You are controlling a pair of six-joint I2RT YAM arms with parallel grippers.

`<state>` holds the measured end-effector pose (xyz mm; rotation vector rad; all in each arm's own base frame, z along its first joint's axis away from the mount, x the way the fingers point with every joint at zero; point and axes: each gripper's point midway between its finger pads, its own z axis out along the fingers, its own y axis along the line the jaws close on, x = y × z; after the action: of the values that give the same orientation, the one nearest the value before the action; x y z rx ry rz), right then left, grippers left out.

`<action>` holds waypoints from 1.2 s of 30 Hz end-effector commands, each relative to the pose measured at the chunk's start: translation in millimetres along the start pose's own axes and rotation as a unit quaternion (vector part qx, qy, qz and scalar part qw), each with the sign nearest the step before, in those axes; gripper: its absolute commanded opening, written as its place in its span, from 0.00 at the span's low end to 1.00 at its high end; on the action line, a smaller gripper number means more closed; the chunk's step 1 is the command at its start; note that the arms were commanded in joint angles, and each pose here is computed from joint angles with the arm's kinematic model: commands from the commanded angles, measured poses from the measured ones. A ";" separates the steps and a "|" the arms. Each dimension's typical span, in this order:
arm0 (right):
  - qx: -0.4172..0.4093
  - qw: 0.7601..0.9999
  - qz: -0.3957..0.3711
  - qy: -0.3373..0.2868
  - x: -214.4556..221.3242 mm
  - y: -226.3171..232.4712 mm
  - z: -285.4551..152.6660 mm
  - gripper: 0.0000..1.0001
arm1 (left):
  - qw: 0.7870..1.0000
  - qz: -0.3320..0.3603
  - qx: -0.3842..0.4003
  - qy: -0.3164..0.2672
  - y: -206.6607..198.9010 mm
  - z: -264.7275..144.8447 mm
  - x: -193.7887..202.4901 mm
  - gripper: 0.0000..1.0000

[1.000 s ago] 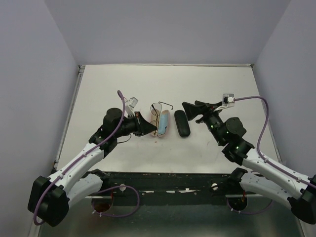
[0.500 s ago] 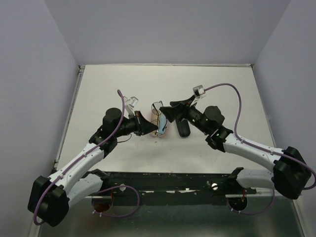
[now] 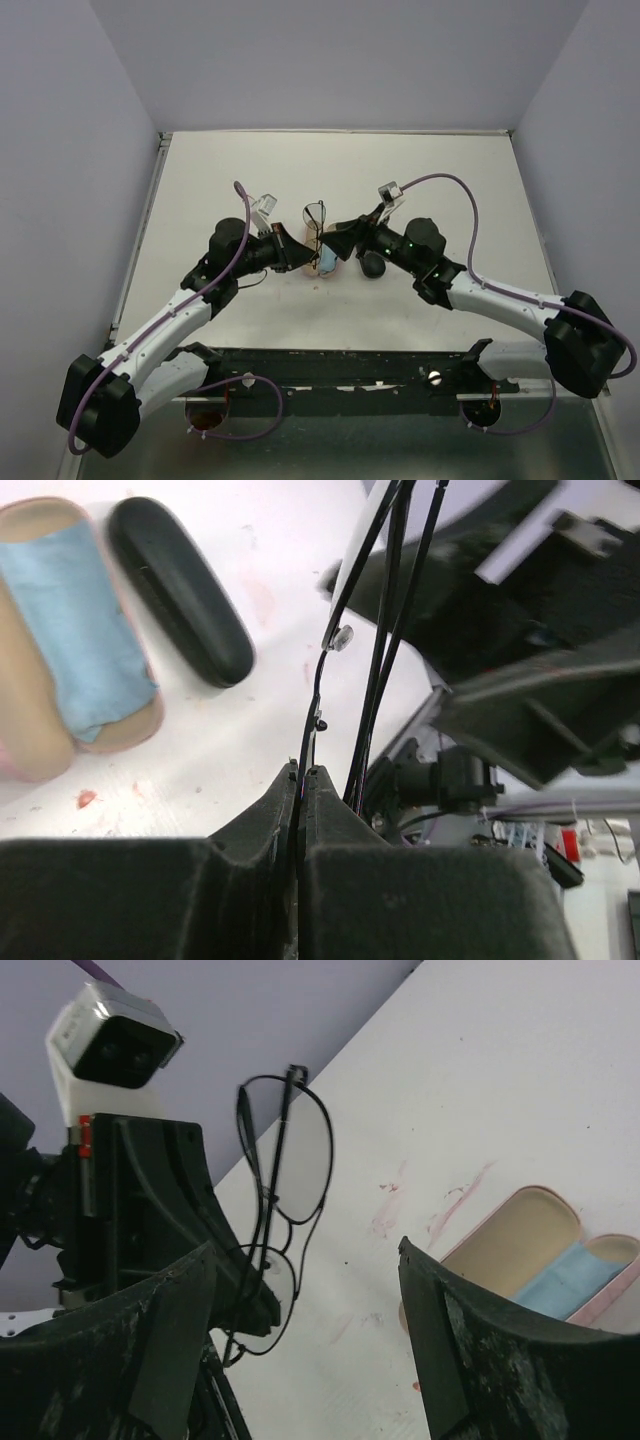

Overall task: Organize the sunglasses
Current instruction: Fold the left temple of the sunglasses with the sunglasses.

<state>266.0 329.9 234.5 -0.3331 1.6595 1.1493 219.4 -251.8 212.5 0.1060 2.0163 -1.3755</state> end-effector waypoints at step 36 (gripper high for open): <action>0.161 0.977 -0.003 0.143 46.1 -20.2 52.9 0.31 | 0.992 -0.031 -0.123 -0.014 43.3 19.4 -5.9 0.00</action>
<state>288.1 375.0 189.0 -0.3491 2.0343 0.8920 247.3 -241.5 160.8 -0.1024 2.2109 -1.1334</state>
